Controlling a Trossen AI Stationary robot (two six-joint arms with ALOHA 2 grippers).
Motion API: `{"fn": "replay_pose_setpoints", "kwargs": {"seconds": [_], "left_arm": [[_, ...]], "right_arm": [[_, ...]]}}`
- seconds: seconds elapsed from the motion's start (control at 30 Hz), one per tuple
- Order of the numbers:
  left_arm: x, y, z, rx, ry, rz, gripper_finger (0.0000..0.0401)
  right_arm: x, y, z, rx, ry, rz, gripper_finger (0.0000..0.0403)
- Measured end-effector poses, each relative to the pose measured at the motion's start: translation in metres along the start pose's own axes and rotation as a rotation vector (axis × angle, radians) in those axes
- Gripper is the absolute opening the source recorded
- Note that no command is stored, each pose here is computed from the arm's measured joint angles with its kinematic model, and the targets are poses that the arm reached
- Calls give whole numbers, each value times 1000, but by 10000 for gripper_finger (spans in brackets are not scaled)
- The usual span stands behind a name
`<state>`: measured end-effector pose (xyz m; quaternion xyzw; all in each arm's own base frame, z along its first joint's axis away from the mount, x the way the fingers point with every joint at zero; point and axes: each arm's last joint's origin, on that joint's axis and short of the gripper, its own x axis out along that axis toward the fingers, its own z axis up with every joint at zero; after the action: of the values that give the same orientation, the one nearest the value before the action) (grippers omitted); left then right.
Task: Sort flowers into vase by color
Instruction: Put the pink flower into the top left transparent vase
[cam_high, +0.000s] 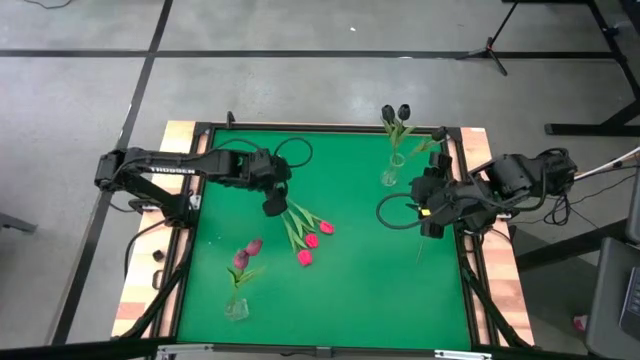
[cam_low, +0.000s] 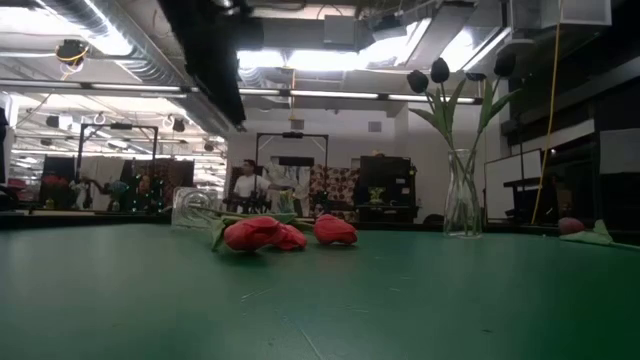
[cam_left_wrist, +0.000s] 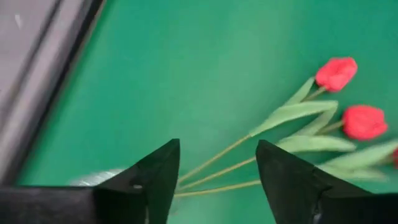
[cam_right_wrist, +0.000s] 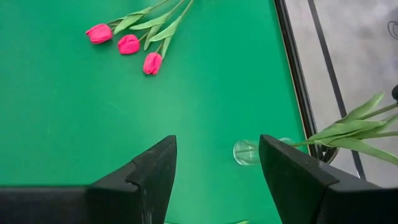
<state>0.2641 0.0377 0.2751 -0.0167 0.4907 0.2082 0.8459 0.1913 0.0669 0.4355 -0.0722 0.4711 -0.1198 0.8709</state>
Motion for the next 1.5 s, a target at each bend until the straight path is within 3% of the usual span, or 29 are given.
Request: {"fn": "replay_pose_setpoints", "kwargs": {"seconds": [0.13,0.23,0.33,0.43,0.63,0.7,0.77,0.83,0.97,1.17,1.2,1.5], "left_arm": [[-20,4,12,148,-11,2,233],[-30,10,25,131,-69,-60,234],[-30,22,32,-13,-108,-67,228],[-23,37,28,-209,-31,-35,222],[-15,56,14,-703,125,45,219],[-12,60,14,-781,143,30,218],[-10,65,11,-785,191,22,218],[-6,69,8,-711,240,22,218],[-7,71,-1,-378,326,71,218],[-5,69,5,-311,266,89,218],[-4,66,7,-248,250,58,218],[-4,34,5,675,249,-118,218]], "right_arm": [[0,0,0,23,0,-1,227],[0,0,0,35,1,-1,227],[0,0,0,49,1,-1,227],[0,0,0,49,1,-1,227],[0,0,0,48,1,-1,227],[0,0,0,48,1,-1,227],[0,0,0,48,1,0,227],[-1,1,0,43,0,3,227],[-2,4,-2,14,-5,14,227],[-5,10,-3,-5,-12,31,227],[-6,11,-4,-18,-15,34,227],[-8,13,-4,-40,-35,7,227]]}}
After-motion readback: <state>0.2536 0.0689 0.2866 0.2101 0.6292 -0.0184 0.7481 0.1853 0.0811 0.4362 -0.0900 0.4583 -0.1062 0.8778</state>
